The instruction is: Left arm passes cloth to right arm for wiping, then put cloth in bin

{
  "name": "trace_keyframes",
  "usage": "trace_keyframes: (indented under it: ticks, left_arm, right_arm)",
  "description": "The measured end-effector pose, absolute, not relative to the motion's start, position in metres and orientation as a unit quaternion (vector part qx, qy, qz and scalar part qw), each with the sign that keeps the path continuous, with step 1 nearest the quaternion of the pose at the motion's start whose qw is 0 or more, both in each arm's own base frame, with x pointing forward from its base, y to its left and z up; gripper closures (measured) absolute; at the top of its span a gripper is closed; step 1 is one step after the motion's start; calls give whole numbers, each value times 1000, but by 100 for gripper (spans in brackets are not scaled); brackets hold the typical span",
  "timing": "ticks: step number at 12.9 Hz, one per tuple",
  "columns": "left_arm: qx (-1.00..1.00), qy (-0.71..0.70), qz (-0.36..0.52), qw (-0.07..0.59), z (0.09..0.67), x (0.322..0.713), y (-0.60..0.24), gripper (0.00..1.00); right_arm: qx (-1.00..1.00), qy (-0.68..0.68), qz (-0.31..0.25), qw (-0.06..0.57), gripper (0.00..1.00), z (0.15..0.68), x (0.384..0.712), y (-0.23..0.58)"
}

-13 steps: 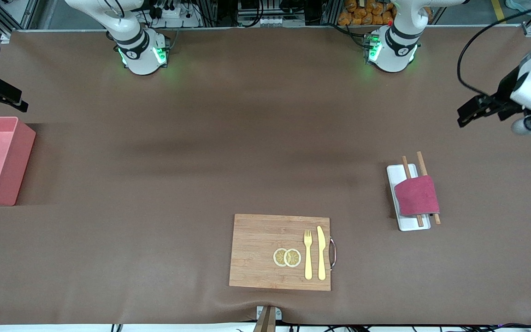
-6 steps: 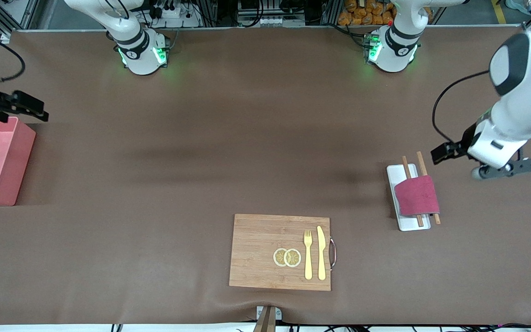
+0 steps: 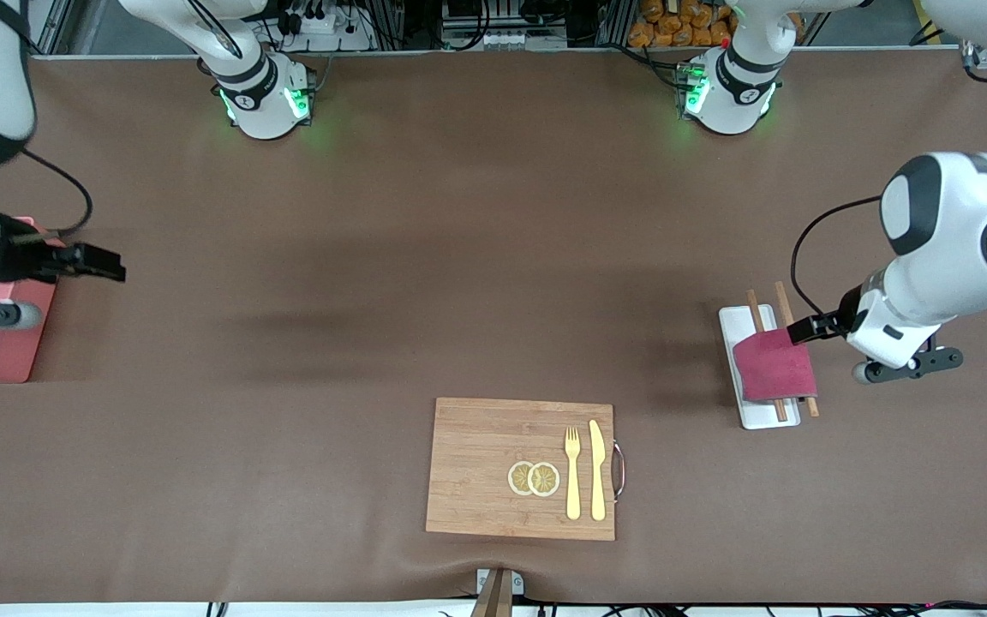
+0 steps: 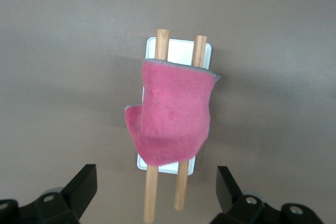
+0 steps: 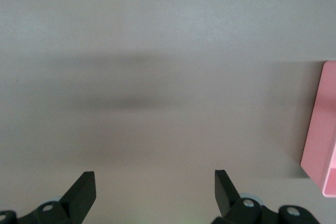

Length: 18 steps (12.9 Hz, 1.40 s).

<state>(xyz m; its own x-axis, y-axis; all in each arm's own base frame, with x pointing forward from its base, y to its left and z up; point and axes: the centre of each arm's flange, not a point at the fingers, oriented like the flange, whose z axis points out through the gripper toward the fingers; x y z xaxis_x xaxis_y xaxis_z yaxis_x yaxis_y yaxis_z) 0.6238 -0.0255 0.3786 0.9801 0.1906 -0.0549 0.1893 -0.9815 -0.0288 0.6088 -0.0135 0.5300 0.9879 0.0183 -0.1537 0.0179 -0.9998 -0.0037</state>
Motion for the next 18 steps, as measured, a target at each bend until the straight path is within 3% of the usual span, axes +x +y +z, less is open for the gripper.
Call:
trace_keyframes:
  ticks: [3,5,6,8,12,15,18]
  left_arm:
    - [-994,-99,43,12,345,629,-21,5]
    - [-994,-99,51,13,333,629,-21,22]
    - [-994,-98,54,13,329,629,-21,23]
    - [-993,-98,58,13,324,629,-21,37]
    - [-993,-98,64,14,318,629,-21,41]
    - [-993,-98,70,14,310,628,-21,45]
    - [-993,-98,70,14,309,629,-21,70]
  right_arm:
    - [-998,-16,59,0,0,516,625,-5]
    - [-996,-48,76,-3,0,489,632,36]
    - [-995,-67,78,-6,0,471,638,59]
    - [-992,-105,65,-8,0,444,651,89]
    - [-986,-132,99,-6,0,447,641,104]
    - [-983,-118,116,75,0,449,634,121]
    - [-976,-81,126,160,0,449,636,99]
